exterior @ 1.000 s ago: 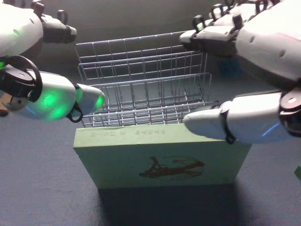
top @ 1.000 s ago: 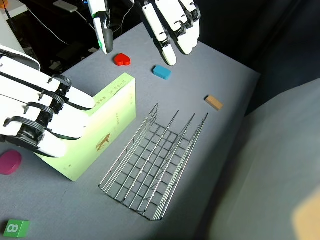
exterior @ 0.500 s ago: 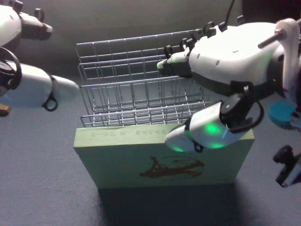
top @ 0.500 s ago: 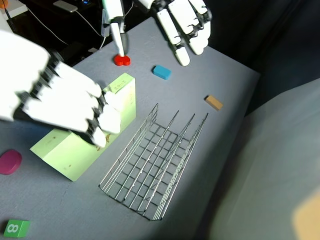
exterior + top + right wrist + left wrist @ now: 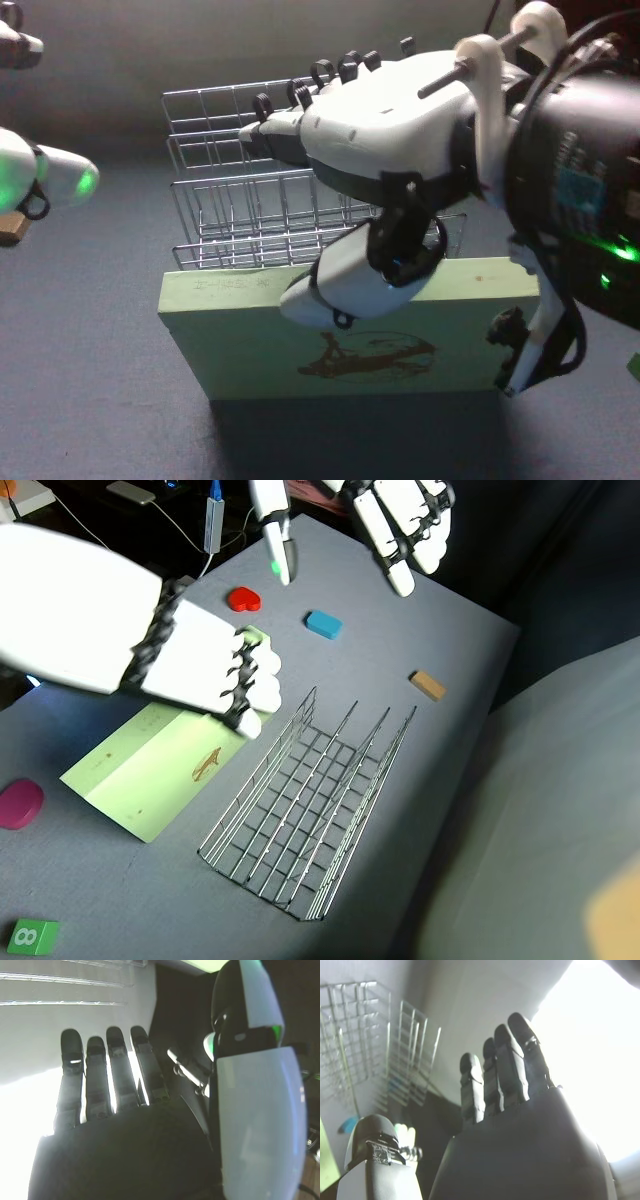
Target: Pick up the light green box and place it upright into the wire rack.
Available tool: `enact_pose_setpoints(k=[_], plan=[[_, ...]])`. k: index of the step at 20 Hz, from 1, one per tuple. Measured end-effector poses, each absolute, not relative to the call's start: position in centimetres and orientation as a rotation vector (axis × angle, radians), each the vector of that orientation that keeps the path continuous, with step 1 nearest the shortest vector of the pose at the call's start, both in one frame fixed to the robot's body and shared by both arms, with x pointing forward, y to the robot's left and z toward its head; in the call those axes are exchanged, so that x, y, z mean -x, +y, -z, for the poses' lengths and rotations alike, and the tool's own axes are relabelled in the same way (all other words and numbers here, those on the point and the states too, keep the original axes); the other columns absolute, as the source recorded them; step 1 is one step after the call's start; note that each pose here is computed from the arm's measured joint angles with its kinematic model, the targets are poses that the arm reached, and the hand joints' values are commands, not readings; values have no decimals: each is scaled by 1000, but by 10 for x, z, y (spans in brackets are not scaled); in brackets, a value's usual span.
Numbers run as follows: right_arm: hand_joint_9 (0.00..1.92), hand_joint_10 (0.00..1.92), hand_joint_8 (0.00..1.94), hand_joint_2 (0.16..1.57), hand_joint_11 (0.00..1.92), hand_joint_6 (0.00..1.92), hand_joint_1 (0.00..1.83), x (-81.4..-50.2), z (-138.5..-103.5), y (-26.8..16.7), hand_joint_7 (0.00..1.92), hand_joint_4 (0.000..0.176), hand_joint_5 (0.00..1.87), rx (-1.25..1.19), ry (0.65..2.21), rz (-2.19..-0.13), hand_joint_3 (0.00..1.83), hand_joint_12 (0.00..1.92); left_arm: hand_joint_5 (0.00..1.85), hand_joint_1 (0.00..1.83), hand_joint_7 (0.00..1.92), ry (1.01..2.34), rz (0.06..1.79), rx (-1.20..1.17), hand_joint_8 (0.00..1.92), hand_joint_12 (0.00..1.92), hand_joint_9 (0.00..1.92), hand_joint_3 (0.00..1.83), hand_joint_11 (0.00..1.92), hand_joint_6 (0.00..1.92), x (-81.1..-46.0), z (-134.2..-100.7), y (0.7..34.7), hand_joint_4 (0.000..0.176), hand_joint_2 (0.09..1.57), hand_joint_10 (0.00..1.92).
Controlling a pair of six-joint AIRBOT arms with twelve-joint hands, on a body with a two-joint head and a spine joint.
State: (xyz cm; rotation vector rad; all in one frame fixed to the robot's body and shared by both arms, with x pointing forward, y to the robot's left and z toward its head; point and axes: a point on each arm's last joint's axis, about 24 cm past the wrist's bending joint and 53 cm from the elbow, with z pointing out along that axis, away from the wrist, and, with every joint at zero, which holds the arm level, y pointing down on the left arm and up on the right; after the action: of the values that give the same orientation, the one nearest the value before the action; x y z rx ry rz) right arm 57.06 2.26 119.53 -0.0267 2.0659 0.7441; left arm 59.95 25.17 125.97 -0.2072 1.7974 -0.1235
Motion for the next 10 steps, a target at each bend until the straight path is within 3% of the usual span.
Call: enact_pose_setpoints(k=[8, 10], plan=[[72, 5, 5, 981, 0, 3, 727, -587, -1159, 35, 174, 2, 141, -48, 2197, -718, 1, 687, 244, 236, 206, 1778, 113, 155, 0, 630, 191, 8, 0, 5, -602, -1267, 254, 83, 1070, 0], [62, 2, 1, 981, 0, 1, 723, -588, -1151, 34, 155, 2, 121, -43, 2216, -693, 0, 621, 258, 226, 202, 1805, 84, 111, 0, 619, 185, 4, 0, 5, -603, -1261, 255, 83, 1070, 1]])
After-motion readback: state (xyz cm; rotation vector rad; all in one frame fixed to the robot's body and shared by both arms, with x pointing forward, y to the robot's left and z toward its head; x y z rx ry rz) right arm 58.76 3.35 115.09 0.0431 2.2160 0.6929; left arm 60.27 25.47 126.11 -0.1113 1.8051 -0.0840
